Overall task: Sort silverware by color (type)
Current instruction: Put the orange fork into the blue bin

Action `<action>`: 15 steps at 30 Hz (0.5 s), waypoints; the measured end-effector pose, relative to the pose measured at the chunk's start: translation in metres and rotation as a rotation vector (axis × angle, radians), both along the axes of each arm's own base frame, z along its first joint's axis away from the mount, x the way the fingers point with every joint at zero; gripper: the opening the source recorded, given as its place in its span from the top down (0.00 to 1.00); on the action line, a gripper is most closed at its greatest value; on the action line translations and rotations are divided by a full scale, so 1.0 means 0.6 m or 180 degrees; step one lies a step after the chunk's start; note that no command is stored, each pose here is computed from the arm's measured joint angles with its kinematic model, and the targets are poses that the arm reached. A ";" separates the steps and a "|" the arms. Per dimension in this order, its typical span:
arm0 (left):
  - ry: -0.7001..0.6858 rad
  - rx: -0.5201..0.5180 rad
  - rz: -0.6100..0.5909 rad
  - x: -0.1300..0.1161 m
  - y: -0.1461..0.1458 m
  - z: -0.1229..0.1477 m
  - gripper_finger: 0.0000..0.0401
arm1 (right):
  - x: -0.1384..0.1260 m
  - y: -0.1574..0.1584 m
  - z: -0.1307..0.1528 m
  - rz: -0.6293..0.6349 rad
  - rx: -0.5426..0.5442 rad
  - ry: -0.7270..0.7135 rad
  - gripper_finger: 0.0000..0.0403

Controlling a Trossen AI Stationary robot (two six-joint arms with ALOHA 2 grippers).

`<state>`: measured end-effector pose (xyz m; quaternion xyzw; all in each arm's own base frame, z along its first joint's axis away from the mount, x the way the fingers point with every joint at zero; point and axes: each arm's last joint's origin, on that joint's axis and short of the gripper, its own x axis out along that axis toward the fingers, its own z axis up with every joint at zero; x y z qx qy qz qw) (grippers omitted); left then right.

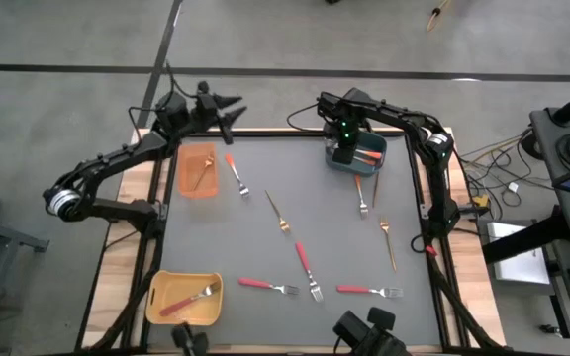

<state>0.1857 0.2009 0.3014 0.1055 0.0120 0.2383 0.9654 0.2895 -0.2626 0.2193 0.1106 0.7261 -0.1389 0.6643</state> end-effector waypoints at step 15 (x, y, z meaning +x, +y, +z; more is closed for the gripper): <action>0.0201 -0.0186 -0.0797 0.146 -0.040 -0.077 0.96 | -0.001 0.001 0.000 -0.0083 0.0012 0.0021 0.97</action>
